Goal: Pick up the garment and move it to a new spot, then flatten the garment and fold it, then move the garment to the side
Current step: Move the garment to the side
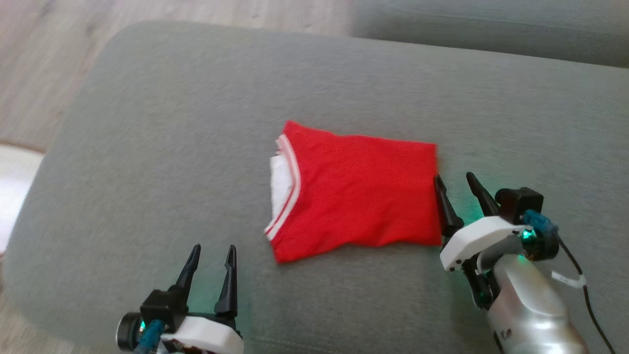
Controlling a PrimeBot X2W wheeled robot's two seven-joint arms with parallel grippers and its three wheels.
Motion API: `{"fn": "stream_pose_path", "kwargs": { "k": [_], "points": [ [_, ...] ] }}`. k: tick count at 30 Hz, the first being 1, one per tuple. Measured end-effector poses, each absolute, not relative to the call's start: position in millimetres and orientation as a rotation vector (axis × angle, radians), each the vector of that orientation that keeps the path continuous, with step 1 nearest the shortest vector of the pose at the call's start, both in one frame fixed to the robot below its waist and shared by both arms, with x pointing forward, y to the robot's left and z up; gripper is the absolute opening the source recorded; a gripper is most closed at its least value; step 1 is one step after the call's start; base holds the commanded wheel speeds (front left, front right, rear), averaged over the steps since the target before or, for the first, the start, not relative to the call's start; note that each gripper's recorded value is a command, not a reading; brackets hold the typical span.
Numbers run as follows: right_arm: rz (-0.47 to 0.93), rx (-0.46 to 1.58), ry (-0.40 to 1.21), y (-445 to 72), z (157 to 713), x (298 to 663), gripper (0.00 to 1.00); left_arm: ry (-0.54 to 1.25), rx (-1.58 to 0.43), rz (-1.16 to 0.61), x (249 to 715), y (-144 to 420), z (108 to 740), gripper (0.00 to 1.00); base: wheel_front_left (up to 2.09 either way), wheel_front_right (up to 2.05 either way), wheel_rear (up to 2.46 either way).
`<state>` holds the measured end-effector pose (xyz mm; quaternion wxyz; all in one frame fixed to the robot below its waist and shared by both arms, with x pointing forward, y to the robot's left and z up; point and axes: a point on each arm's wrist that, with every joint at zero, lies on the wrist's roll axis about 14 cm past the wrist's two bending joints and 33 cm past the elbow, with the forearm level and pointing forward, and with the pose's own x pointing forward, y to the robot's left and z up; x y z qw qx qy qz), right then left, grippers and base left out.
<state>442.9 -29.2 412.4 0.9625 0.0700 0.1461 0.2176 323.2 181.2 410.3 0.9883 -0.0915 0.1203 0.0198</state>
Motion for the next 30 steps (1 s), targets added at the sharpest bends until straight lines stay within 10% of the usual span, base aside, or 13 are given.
{"fn": "stream_pose_path", "kwargs": {
  "k": [9,10,11,30],
  "points": [
    [0.517,0.119,0.532,4,359,441,0.97,0.28,-0.182,0.16,300,212,400,1.0,0.0,0.0,0.0],
    [0.527,0.122,0.535,7,359,441,0.78,0.284,-0.181,0.167,299,214,399,1.0,0.0,0.0,0.0],
    [0.529,0.132,0.535,8,359,441,0.0,0.287,-0.179,0.171,299,214,398,1.0,0.0,0.0,0.0],
    [0.068,0.201,0.442,-160,369,384,0.0,0.269,-0.181,-0.237,363,97,405,1.0,0.0,0.0,0.0]
  ]
}}
